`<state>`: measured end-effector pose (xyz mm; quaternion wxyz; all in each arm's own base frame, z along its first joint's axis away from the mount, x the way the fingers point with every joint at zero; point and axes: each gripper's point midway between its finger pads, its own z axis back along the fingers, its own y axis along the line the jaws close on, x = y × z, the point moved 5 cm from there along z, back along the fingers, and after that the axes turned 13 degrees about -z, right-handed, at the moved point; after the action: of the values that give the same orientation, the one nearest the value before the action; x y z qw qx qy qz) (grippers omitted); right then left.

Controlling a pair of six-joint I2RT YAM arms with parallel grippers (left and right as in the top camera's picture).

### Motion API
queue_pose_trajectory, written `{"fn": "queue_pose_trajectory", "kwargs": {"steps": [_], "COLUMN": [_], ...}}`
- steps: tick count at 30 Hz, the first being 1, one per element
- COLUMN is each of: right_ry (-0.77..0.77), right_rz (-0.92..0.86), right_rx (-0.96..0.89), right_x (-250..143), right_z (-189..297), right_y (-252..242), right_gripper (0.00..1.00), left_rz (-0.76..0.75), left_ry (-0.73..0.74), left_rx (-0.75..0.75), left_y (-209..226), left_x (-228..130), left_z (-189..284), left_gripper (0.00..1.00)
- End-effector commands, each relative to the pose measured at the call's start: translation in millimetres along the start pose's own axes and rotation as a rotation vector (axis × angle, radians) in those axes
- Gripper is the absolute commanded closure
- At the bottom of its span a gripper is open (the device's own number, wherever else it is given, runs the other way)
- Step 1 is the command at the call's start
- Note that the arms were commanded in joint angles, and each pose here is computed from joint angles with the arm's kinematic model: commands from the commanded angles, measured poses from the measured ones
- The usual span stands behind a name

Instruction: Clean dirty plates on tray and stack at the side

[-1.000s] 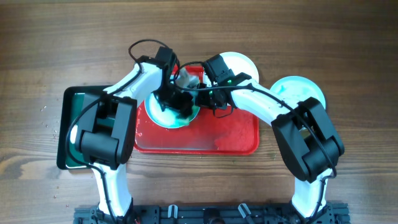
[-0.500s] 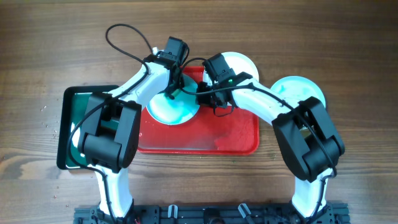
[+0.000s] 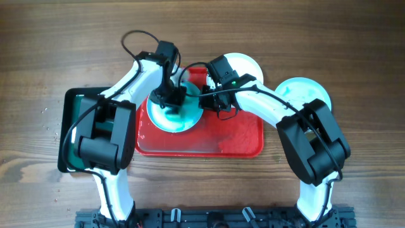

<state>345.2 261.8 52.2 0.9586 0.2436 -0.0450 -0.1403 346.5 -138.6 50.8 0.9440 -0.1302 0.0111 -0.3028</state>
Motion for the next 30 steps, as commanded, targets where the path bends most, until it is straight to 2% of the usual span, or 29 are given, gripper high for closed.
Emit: {"fn": "queue_pose_trajectory", "kwargs": {"steps": [1,4,7,9,12,13,15,20,22,25,27,30], "right_ry": [0.006,0.008,0.008,0.008,0.008,0.008,0.008,0.008,0.008,0.008,0.008,0.009], "right_rz": [0.015,0.015,0.015,0.015,0.015,0.016,0.016,0.016,0.016,0.016,0.017,0.018], "right_rx": [0.008,0.009,0.009,0.009,0.009,0.009,0.009,0.009,0.009,0.009,0.009,0.009], "right_x": [-0.8,-1.0,-1.0,-1.0,-1.0,-1.0,-1.1,-1.1,-1.1,-1.1,-1.1,-0.9], "right_z": [-2.9,-2.9,-2.9,-2.9,-2.9,-2.9,-2.9,-2.9,-2.9,-2.9,-2.9,-2.8], "right_y": [2.4,2.6,2.6,2.6,2.6,2.6,2.5,2.5,2.5,2.5,2.5,2.4], "right_gripper": [0.96,0.96,0.96,0.96,0.96,0.95,0.96,0.96,0.96,0.96,0.96,0.96], "left_rz": [-0.187,-0.182,-0.035,0.147,0.596,0.679,0.756,0.909,0.908,0.783,0.623,0.425], "left_ry": [-0.004,-0.06,-0.096,-0.108,-0.143,-0.151,-0.136,-0.045,0.02,0.155,0.224,0.244], "left_rx": [-0.359,-0.316,-0.115,0.134,0.679,0.783,0.851,0.859,0.789,0.58,0.384,0.126], "left_y": [-45.1,-38.9,-11.9,21.0,80.2,87.7,90.2,79.9,71.0,49.1,30.1,4.1], "left_x": [-11.3,1.8,18.9,24.7,4.8,-3.9,-15.4,-42.5,-48.6,-52.8,-50.9,-44.6], "left_z": [-39.1,-41.3,-46.3,-45.3,-19.8,-12.0,-7.2,-7.8,-13.2,-26.0,-34.5,-41.3], "left_gripper": [0.96,0.96,0.96,0.96,0.96,0.96,0.96,0.96,0.96,0.96,0.96,0.96]}}
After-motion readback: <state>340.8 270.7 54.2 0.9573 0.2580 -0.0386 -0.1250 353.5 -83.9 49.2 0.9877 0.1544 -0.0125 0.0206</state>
